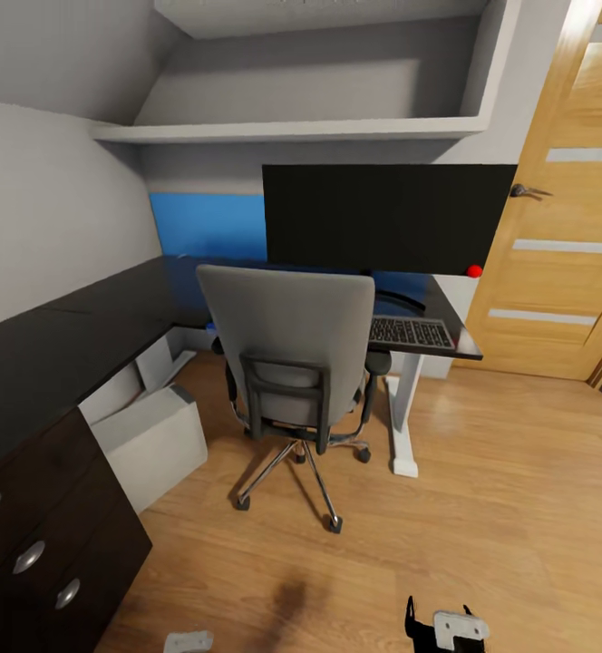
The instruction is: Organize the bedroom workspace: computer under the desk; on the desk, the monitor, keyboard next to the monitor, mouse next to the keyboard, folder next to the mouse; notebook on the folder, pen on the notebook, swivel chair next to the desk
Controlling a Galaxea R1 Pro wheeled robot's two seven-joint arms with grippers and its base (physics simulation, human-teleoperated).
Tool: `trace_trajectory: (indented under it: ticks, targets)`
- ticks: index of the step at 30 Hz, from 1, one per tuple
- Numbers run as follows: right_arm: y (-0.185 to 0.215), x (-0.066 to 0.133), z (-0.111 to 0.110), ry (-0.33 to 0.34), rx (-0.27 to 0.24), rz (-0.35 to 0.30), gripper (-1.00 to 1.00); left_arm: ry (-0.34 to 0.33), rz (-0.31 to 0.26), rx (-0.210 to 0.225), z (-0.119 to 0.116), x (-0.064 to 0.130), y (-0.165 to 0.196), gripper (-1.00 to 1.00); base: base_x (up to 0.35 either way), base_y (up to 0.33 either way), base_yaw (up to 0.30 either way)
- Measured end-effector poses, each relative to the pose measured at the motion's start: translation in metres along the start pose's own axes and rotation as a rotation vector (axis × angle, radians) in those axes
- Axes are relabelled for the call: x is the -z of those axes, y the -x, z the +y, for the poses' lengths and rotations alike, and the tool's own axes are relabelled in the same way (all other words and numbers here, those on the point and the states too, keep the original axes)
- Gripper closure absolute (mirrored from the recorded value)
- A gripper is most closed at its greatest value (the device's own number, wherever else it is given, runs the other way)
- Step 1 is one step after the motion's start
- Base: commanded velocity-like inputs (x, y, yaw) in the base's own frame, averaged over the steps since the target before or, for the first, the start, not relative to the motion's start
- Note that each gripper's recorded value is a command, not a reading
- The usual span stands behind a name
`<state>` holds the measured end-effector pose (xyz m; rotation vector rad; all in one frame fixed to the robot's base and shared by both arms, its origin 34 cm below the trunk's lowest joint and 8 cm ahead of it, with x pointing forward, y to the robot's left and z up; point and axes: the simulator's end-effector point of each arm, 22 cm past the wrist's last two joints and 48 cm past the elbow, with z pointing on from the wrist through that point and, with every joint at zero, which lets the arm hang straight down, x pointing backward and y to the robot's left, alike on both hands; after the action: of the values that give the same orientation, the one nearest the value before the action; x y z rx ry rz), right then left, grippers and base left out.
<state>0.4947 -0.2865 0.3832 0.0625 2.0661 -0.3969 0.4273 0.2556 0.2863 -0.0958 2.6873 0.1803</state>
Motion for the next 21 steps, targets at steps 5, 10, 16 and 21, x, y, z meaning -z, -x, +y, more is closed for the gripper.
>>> trace_trajectory:
  ticks: [5,10,16,21]
  targets:
    - [-0.023,0.012,0.012,0.125,0.052,0.067,-1.00,0.036,-0.100,0.012,0.025,0.013,-0.013,-1.00,0.000,0.000,0.000]
    - [-0.042,0.027,0.008,0.158,0.093,0.131,-1.00,0.068,-0.169,0.020,0.051,0.039,-0.047,-1.00,0.000,0.000,0.000]
    - [-0.060,0.046,0.009,0.230,0.127,0.201,-1.00,0.085,-0.220,0.022,0.066,0.064,-0.063,-1.00,0.000,0.000,0.000]
    - [-0.069,0.062,0.017,0.316,0.140,0.250,-1.00,0.104,-0.277,0.022,0.085,0.091,-0.078,-1.00,0.000,0.000,0.000]
